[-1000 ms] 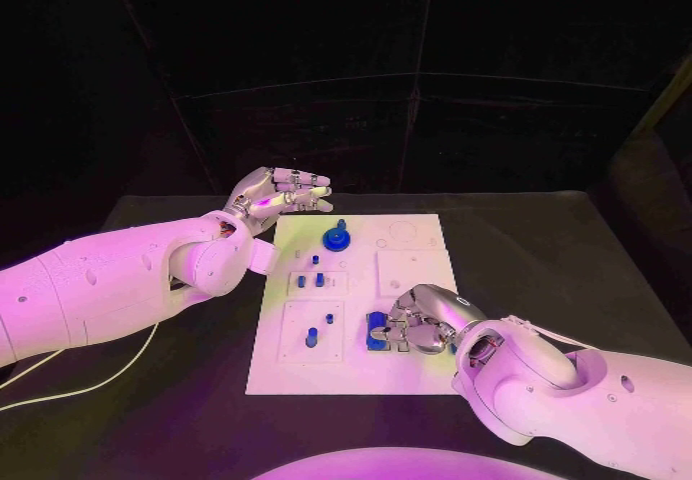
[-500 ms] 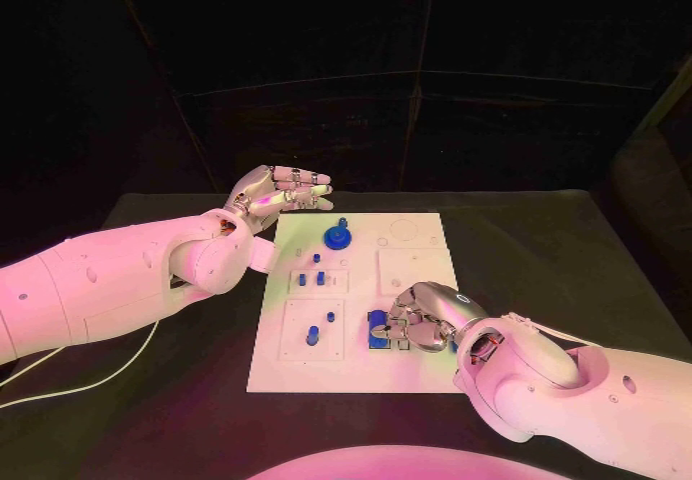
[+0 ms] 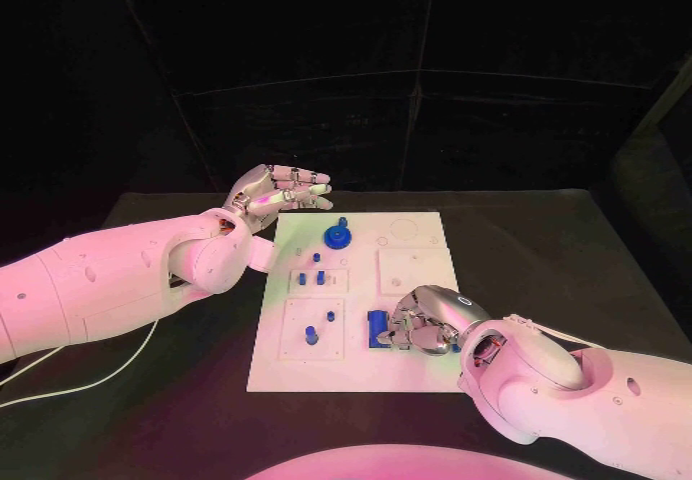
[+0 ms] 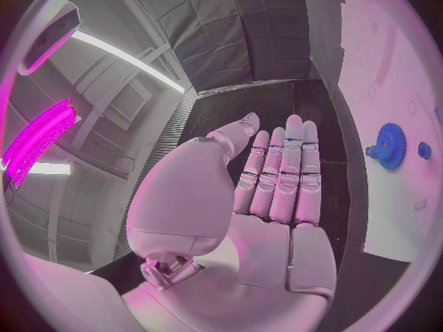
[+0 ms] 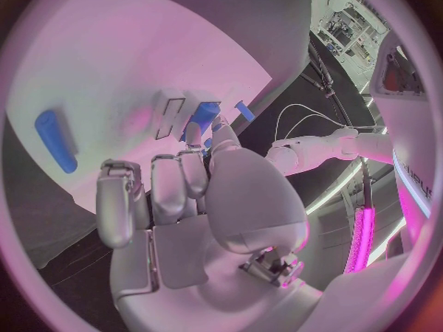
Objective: Assemble the parts on the task board
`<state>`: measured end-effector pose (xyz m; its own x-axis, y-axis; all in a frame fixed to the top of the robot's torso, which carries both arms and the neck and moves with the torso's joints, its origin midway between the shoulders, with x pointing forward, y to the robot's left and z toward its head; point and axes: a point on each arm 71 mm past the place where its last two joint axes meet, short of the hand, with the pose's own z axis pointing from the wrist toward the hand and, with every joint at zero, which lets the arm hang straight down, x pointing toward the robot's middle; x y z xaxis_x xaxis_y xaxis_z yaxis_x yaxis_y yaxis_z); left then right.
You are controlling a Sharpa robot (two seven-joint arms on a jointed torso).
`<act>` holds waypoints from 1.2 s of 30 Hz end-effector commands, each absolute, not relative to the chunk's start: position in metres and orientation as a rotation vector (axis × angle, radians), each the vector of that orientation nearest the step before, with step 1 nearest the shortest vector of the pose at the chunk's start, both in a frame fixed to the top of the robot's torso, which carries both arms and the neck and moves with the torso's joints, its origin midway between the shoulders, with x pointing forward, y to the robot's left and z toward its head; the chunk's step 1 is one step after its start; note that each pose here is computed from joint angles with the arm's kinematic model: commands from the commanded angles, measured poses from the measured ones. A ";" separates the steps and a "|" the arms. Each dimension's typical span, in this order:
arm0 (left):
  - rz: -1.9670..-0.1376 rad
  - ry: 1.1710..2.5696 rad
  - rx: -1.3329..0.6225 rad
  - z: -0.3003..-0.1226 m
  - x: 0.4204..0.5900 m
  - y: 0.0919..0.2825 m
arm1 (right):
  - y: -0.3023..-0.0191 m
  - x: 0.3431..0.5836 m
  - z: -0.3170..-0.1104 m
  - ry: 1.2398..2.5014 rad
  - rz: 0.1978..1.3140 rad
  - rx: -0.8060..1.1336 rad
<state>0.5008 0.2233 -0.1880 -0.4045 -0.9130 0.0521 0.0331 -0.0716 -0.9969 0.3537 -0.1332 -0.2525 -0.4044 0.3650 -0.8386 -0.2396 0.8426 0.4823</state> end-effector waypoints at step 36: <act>-1.590 1.431 -0.992 -0.186 0.499 0.227 | -0.242 0.356 -0.243 1.884 0.393 0.150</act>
